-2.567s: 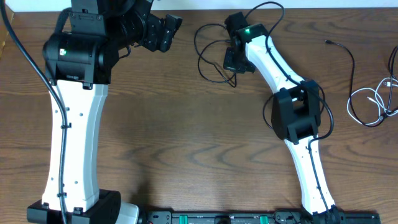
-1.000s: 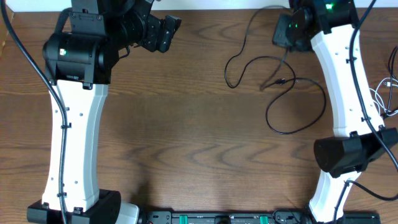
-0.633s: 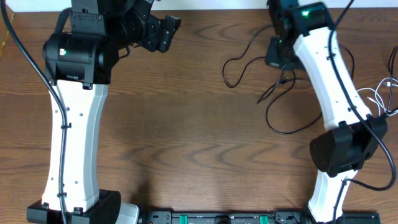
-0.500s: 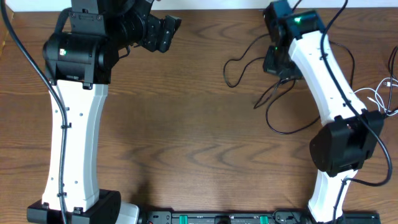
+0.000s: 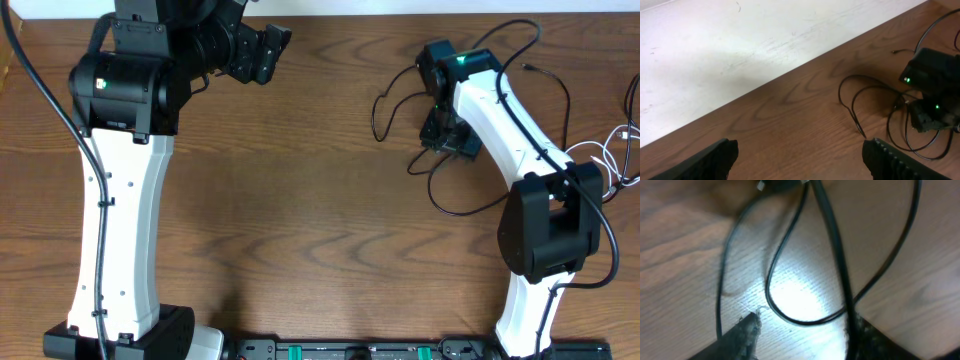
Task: Untangle cables
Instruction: 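Return the right gripper to the black cables and grasp another strand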
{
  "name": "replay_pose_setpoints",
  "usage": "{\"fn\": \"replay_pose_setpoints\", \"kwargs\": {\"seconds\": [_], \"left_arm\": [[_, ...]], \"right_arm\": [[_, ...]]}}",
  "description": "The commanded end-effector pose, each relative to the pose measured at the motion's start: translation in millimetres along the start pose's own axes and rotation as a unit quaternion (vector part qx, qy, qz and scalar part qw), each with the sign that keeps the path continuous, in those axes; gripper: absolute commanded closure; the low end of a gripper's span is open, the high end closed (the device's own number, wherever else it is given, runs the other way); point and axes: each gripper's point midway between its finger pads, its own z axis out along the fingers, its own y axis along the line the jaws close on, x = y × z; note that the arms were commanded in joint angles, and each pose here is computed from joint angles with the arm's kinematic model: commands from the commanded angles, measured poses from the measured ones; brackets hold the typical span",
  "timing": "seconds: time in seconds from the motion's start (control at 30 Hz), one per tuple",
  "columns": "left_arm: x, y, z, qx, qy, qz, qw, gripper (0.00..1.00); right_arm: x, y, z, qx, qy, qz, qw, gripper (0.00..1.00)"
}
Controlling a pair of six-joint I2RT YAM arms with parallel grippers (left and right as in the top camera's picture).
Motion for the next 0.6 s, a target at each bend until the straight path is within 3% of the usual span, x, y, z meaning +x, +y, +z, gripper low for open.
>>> {"fn": "replay_pose_setpoints", "kwargs": {"seconds": [0.0,0.17,0.57], "left_arm": [[-3.8,-2.4,-9.1,-0.004,-0.009,0.009,1.0,0.16],[-4.4,-4.4,-9.3,0.001,-0.011,0.009,1.0,0.16],[-5.7,-5.2,-12.5,0.001,-0.014,0.01,1.0,0.16]], "right_arm": [[5.7,-1.6,9.6,0.008,0.007,0.011,1.0,0.34],[12.4,0.9,22.6,-0.005,0.026,0.016,1.0,0.12],[8.7,-4.0,61.0,-0.032,0.037,0.024,0.999,0.12]]}}
